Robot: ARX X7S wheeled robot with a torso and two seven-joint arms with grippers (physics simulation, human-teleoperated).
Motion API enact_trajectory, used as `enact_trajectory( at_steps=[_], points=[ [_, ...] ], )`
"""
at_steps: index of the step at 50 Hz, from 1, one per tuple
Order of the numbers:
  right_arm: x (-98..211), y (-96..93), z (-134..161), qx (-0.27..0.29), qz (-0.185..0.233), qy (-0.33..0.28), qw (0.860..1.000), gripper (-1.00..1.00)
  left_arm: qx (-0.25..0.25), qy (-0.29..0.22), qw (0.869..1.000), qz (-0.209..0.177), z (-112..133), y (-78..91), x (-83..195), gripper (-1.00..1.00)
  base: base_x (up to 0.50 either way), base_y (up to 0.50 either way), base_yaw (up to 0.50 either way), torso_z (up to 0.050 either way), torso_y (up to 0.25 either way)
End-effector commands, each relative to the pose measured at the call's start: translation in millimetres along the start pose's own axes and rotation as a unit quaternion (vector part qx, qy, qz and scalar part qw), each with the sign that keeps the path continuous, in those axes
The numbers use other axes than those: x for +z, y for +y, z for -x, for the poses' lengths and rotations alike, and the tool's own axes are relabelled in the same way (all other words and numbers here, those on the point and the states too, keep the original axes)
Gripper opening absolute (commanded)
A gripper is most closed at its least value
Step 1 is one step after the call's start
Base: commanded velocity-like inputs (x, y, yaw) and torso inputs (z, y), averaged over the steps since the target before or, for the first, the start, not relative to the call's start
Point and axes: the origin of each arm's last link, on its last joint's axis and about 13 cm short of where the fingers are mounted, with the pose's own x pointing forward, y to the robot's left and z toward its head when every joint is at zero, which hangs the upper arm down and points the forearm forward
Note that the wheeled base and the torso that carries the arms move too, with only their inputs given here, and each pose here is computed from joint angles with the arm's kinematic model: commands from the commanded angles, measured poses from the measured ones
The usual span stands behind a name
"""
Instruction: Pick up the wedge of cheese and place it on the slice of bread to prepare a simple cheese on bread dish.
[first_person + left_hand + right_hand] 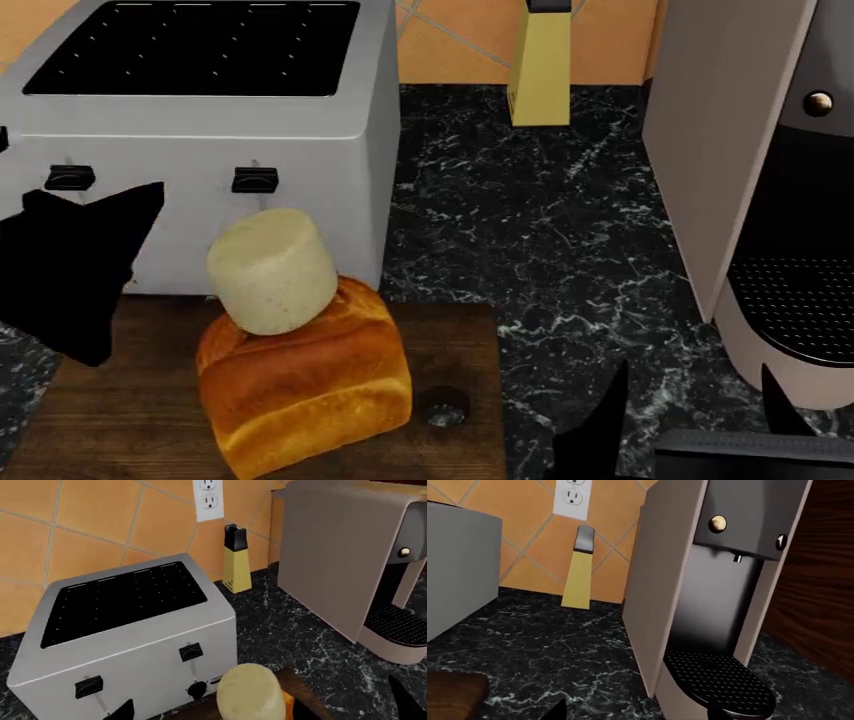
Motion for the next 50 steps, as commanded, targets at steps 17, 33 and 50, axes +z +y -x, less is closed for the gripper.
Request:
enact_trajectory(
  at_steps=[17, 33, 50],
  points=[
    [1, -0.1, 2, -0.002, 0.001, -0.001, 1.000, 1.00, 0.237, -0.087, 0.967, 0.032, 36, 37.6, -29, 1.00, 0.00, 0.00, 0.00, 0.000, 0.001],
    [11, -1.3, 6, 0.006, -0.001, -0.006, 1.000, 1.00, 0.229, -0.089, 0.969, 0.038, 39, 37.5, -28, 1.00, 0.00, 0.00, 0.00, 0.000, 0.000],
    [61, -21.6, 24, 0.034, -0.001, -0.037, 0.999, 1.00, 0.217, -0.085, 0.972, 0.033, 31, 36.7, -32, 1.00, 0.00, 0.00, 0.00, 0.000, 0.000]
  ],
)
